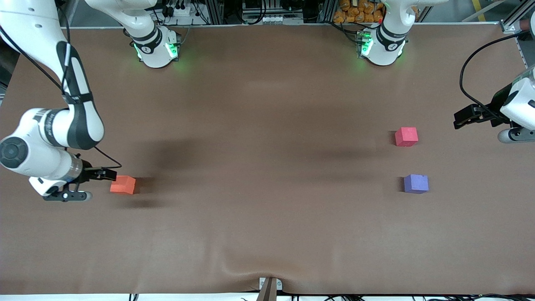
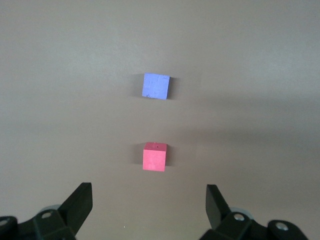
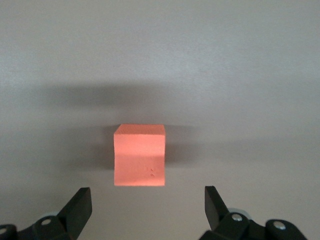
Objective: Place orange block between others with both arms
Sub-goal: 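Reach the right gripper down to the orange cube and grasp it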
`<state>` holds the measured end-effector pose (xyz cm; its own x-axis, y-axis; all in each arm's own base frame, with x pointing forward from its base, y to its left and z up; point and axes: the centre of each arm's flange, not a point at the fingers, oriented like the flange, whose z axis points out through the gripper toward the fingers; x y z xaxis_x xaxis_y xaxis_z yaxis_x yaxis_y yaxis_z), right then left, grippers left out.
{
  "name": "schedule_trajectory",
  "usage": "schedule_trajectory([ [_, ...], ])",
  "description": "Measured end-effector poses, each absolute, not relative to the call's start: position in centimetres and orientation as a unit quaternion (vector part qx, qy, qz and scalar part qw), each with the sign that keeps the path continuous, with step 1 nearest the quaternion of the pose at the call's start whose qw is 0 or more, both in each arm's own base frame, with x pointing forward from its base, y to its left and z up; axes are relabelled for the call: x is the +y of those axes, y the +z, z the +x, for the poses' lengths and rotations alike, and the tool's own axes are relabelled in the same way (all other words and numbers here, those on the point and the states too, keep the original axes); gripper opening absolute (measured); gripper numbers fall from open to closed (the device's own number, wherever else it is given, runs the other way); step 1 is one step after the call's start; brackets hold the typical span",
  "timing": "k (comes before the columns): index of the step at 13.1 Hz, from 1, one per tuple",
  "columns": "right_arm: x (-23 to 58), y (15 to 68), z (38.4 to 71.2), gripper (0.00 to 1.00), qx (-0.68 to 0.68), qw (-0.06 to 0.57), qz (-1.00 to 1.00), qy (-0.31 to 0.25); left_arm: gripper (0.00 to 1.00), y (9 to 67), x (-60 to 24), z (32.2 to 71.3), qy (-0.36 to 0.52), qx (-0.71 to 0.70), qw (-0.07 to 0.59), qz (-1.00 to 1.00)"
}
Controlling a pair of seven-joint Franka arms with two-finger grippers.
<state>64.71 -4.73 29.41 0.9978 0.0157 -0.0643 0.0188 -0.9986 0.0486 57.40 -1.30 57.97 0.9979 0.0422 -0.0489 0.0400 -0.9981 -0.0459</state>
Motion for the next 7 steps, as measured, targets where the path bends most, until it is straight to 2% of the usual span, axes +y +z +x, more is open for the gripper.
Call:
schedule_trajectory([
  [7,-3.3,25.7,64.5,1.0,0.032,0.027,0.998,-0.045,1.0,57.6,-1.3,57.5,0.028,-0.02,0.023,-0.999],
])
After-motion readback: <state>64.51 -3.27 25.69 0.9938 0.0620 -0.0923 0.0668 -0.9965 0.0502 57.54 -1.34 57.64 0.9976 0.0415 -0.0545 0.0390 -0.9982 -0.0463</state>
